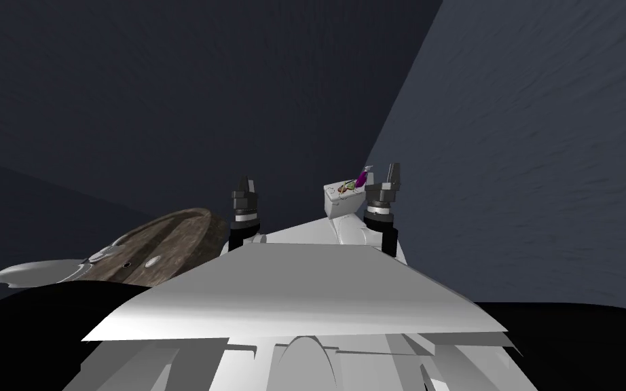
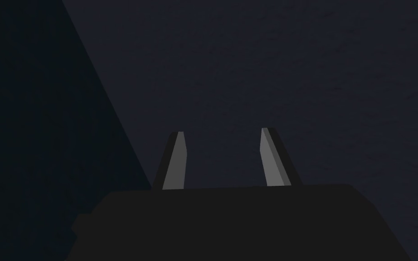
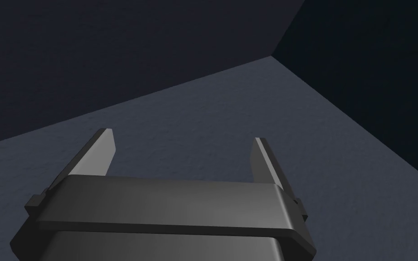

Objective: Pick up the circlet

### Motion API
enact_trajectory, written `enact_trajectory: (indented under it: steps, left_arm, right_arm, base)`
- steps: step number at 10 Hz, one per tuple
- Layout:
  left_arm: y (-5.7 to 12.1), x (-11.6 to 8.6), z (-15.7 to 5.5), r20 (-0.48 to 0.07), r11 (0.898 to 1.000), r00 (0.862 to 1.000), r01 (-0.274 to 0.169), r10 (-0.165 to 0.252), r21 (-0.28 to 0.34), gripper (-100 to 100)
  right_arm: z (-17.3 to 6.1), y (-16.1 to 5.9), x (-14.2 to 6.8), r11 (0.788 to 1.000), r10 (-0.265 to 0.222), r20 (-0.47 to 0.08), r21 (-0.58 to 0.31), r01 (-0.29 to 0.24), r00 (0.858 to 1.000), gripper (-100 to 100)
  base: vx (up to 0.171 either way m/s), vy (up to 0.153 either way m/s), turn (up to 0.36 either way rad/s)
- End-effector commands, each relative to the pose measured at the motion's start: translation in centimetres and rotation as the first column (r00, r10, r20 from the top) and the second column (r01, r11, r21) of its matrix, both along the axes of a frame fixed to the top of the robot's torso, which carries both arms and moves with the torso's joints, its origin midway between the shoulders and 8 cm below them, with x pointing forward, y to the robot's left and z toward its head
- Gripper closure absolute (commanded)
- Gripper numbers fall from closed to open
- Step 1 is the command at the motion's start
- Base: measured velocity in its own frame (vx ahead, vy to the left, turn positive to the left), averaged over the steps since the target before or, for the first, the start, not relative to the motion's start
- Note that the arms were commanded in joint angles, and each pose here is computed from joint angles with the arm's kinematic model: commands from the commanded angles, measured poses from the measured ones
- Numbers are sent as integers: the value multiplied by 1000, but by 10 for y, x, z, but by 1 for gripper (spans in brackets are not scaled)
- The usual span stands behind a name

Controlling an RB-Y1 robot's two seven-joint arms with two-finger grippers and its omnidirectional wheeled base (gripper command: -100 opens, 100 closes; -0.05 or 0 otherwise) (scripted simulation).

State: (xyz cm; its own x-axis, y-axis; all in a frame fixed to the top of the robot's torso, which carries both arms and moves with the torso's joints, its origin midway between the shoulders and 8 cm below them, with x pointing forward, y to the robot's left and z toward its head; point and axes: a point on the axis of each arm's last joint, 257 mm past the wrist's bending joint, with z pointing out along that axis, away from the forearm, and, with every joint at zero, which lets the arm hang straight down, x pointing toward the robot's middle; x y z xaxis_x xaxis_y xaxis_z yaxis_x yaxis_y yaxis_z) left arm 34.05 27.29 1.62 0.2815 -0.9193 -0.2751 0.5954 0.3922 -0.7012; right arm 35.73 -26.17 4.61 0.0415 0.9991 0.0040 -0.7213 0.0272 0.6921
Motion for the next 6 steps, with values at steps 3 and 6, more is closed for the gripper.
enact_trajectory:
  steps: [3, 6]
  left_arm:
    - [0, 0, 0, 0, 1000, 1000, 0, 0, 0, 0]
    - [0, 0, 0, 0, 1000, 1000, 0, 0, 0, 0]
  right_arm:
    - [-32, -1, 47, 992, 100, -112, 82, -91, 989, -100]
    - [-52, -1, 82, 979, 165, -183, 152, -137, 969, -100]
  base:
    - [31, 54, -157]
    - [34, 43, -117]
